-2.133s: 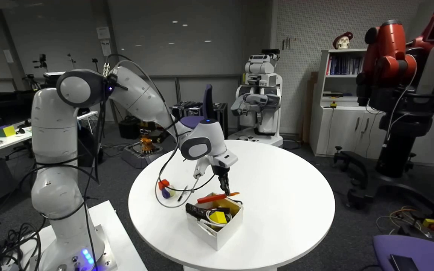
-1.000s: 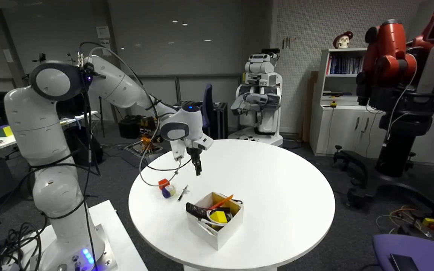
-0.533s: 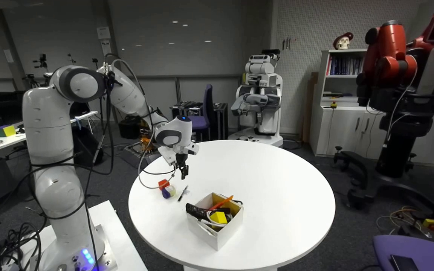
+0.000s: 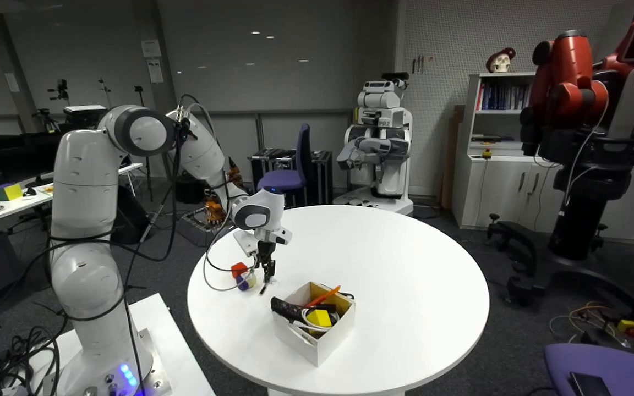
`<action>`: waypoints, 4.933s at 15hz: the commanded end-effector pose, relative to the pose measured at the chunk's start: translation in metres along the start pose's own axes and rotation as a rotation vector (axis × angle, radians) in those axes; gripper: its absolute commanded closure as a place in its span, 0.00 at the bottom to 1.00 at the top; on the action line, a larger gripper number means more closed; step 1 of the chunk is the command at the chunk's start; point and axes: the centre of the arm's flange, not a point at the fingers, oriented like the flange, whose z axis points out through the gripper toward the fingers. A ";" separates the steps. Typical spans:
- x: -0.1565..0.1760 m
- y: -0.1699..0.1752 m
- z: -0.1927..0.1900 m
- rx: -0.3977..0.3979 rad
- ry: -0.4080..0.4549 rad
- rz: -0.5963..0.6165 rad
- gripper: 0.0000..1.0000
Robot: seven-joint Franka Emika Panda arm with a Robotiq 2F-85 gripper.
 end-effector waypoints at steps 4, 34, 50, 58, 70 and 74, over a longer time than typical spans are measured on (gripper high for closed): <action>0.012 0.003 -0.001 -0.008 0.145 0.149 0.00; 0.049 -0.031 0.052 -0.029 0.204 0.400 0.29; 0.050 -0.010 -0.031 0.068 0.300 0.463 1.00; 0.029 0.109 -0.124 -0.024 0.207 0.590 1.00; 0.019 0.186 -0.141 -0.339 0.150 0.685 0.58; 0.009 0.166 -0.148 -0.243 0.125 0.599 0.27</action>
